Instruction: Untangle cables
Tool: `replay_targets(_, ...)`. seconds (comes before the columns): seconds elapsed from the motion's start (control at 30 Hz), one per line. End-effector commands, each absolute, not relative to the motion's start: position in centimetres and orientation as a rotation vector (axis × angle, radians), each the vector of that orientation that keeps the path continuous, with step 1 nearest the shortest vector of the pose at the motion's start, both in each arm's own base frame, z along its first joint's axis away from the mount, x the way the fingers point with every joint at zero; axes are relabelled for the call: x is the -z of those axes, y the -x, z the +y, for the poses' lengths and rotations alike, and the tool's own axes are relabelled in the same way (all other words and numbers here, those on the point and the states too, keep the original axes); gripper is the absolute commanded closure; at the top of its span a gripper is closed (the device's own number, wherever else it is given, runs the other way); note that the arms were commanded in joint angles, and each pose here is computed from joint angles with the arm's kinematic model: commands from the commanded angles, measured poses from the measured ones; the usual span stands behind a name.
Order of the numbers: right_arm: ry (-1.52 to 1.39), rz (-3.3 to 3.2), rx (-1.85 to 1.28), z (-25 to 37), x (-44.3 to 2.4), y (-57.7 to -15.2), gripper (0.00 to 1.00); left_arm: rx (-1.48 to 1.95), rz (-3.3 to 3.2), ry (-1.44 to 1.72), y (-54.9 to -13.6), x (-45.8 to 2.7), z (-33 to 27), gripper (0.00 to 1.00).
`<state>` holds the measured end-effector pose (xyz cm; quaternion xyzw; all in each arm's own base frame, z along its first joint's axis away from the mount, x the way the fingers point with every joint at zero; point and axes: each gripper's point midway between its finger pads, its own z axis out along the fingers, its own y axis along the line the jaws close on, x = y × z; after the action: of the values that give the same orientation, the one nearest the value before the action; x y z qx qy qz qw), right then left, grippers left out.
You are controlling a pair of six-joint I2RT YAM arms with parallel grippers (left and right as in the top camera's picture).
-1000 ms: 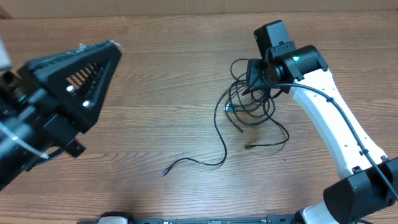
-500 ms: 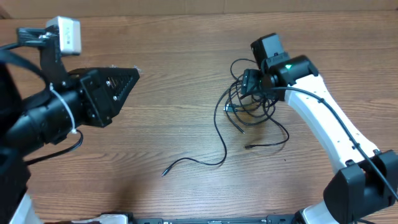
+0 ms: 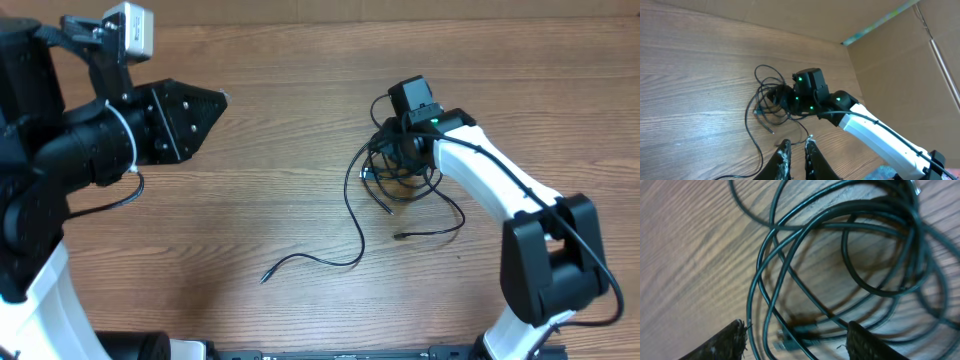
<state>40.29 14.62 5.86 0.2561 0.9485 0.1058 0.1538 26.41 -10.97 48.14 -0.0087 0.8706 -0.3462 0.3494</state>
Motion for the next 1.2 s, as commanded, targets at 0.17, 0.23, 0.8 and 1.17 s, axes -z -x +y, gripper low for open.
replay_targets(0.17,-1.032,2.648,-0.354,15.3,-2.5,-41.5,0.39,0.876,2.258,-0.114,-26.5,-47.8,-12.4,0.9)
replay_targets(0.23,-1.03,2.646,-0.358,15.4,-1.8,-41.9,0.39,0.869,2.259,-0.124,-26.5,-47.8,-12.6,0.9)
replay_targets(0.8,-0.145,2.574,-0.957,24.6,-9.4,-45.3,0.96,0.715,2.297,-0.075,-27.2,-46.6,-11.5,0.91)
replay_targets(1.17,0.341,2.408,-0.999,27.4,-21.3,-39.7,0.96,0.668,2.339,-0.043,-28.0,-45.4,-11.0,0.74)
